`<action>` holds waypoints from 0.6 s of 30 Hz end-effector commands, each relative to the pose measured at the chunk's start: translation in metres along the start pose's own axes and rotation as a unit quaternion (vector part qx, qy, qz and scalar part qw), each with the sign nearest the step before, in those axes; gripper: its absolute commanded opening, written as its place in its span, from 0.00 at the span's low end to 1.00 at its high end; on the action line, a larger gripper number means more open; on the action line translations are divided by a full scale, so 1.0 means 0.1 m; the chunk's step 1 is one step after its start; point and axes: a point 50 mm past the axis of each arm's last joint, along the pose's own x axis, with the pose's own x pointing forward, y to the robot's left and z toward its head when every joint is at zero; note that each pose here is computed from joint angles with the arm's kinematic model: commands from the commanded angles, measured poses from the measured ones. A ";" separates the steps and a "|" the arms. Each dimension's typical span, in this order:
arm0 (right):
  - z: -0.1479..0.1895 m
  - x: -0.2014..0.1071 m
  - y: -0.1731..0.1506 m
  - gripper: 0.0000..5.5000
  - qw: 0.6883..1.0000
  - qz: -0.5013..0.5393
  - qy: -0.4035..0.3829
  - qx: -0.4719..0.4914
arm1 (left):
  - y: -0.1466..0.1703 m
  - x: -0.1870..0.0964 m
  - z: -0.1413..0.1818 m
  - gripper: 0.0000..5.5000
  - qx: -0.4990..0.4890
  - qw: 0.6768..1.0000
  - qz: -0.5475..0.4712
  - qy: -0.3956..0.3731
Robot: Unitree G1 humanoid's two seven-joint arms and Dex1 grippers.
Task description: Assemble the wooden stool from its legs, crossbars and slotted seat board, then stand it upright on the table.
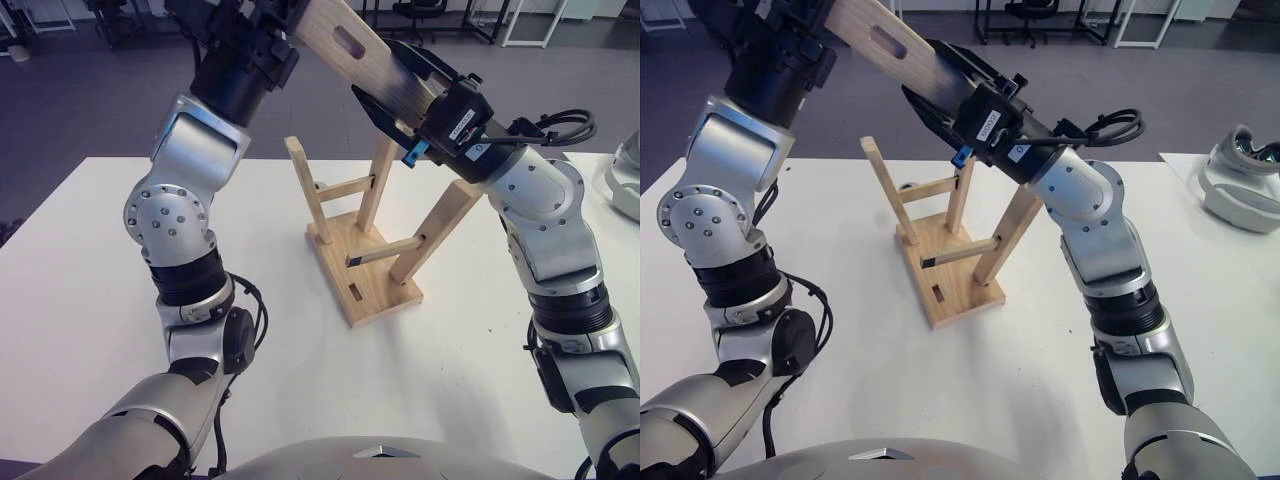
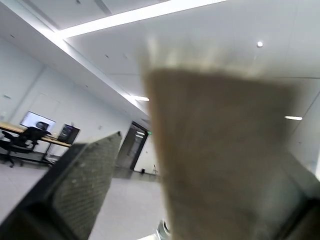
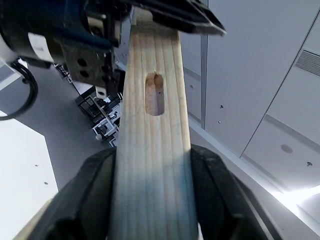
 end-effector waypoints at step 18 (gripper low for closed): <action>0.05 -0.06 0.00 0.38 0.998 0.015 -0.009 0.062 | 0.02 -0.13 0.03 0.19 0.019 0.999 -0.021 0.030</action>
